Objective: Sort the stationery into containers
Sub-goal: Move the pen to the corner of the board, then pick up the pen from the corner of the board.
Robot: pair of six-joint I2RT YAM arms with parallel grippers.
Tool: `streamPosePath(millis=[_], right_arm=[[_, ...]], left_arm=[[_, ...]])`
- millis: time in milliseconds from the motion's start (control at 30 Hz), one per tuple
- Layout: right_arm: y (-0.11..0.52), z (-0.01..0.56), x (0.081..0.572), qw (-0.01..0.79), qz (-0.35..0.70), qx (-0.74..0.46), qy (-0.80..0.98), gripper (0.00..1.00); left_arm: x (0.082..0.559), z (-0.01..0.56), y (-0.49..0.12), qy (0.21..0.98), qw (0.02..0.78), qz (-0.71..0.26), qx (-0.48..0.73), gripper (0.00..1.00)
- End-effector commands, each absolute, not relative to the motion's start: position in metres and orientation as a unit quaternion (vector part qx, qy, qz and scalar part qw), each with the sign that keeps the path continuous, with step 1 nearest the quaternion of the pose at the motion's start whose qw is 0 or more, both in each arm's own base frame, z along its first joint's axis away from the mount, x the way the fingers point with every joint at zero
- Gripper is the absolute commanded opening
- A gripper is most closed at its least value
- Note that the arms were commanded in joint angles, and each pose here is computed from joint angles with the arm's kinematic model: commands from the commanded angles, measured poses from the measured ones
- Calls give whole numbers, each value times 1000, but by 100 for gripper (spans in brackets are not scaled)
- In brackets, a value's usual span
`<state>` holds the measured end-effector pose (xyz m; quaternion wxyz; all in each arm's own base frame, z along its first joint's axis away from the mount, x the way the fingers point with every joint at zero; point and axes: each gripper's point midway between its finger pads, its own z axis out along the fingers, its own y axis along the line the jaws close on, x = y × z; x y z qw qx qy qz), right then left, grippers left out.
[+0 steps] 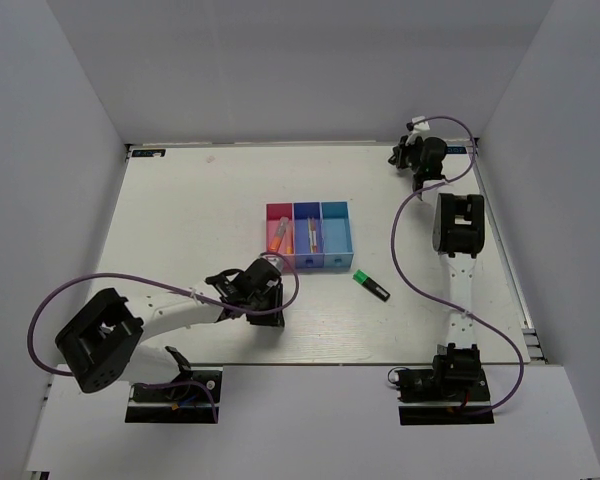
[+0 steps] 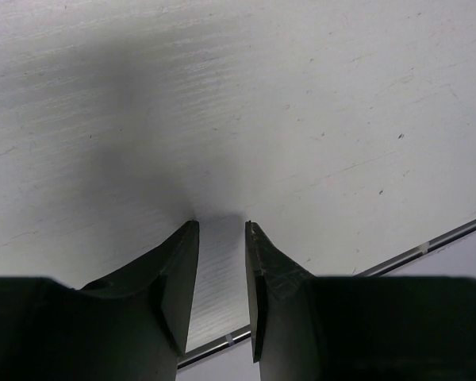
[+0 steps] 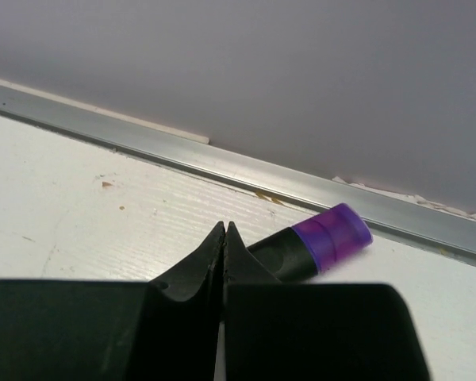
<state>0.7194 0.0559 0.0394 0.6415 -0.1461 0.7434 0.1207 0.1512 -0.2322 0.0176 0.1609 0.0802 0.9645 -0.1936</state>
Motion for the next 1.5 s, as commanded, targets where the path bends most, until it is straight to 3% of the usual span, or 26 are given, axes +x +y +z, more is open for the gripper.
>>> streamPosePath(millis=[0,433,733,867,900,933,967,1000,1033,1133,1467], right_arm=[[41,65,719,653,92,-156,736,0],[14,83,672,627,75,-148,761,0],[-2,84,609,573,85,-133,804,0],[0,137,596,614,84,-165,767,0],[2,118,583,560,97,-156,808,0],[0,123,581,538,96,-153,823,6],[-1,185,616,573,84,-168,798,30],[4,166,601,509,112,-156,839,46],[5,157,589,459,126,-143,867,54],[0,169,617,451,130,-109,876,59],[19,97,612,391,95,-86,911,63]], left_arm=[[148,20,-228,963,166,-195,80,41],[139,27,-229,960,179,-196,94,41],[130,34,-227,954,204,-193,104,41],[124,39,-225,951,214,-192,110,41],[123,39,-225,951,218,-190,114,41],[123,39,-225,950,219,-192,114,41],[123,40,-226,950,219,-192,114,41],[122,39,-227,950,219,-192,114,41],[121,40,-227,949,219,-193,117,41],[122,42,-229,950,218,-190,121,41],[122,36,-228,953,214,-178,118,41]])
